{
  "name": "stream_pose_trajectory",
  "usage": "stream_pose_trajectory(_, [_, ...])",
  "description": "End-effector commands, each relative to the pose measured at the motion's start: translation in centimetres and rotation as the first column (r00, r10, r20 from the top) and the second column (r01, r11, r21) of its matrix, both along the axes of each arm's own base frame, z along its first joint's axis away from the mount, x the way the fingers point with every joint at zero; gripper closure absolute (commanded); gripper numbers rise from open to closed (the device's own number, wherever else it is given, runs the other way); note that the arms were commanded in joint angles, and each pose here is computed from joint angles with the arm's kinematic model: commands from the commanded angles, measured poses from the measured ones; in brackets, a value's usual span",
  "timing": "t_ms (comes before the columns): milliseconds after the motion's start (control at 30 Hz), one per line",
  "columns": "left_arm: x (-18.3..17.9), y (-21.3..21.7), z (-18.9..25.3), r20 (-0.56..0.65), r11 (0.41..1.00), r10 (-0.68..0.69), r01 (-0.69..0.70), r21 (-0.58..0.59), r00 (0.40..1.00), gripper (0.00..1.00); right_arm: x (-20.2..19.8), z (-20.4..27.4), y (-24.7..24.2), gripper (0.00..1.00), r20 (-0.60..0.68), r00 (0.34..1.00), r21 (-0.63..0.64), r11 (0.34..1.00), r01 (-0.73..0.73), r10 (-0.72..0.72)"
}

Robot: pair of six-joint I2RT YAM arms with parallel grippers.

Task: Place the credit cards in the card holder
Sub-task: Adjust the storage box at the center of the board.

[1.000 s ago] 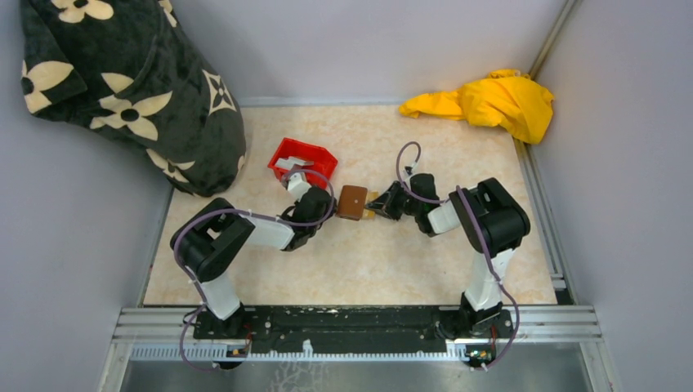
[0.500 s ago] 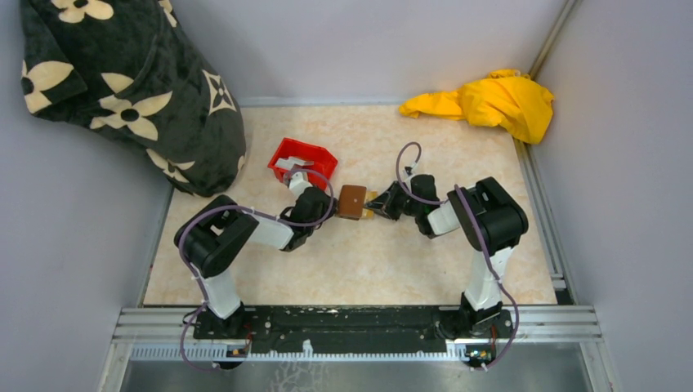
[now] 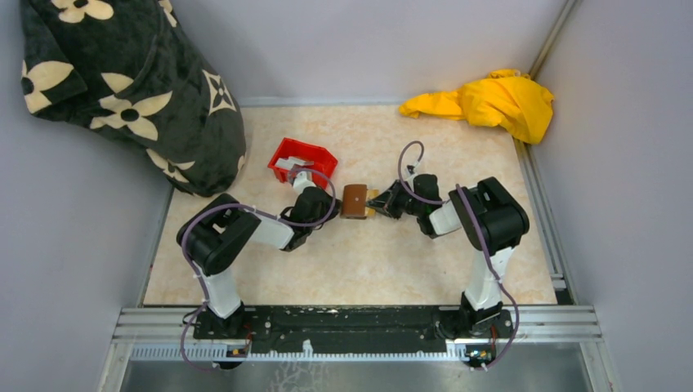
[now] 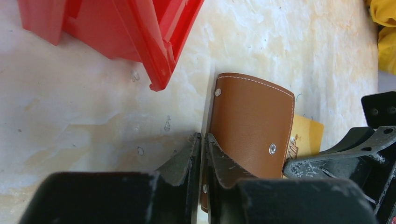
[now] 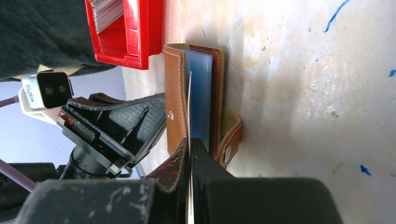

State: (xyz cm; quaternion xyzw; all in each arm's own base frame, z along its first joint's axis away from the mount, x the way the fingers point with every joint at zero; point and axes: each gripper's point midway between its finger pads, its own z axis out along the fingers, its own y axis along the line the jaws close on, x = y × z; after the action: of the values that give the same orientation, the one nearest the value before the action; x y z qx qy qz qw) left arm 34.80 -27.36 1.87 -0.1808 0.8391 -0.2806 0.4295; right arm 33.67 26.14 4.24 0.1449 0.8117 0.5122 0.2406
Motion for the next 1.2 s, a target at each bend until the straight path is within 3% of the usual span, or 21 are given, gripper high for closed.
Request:
stream_pose_trajectory(0, [-8.0, 2.7, -9.4, -0.339, 0.965, -0.112, 0.184, 0.187, 0.934, 0.84, 0.5, 2.5, 0.6, 1.00, 0.103, 0.994, 0.009, 0.999, -0.039, 0.038])
stream_pose_trajectory(433, [-8.6, 2.0, -10.0, -0.364, 0.965, -0.141, 0.211, 0.159, 0.920, 0.84, 0.1, 4.6, 0.7, 1.00, 0.191, 0.979, -0.113, 0.992, -0.055, 0.076])
stream_pose_trajectory(1167, [-9.7, 0.8, -10.4, -0.380, 0.961, -0.175, 0.242, 0.134, 0.908, 0.85, -0.1, 5.6, 2.1, 1.00, 0.233, 0.966, -0.191, 0.979, -0.071, 0.115])
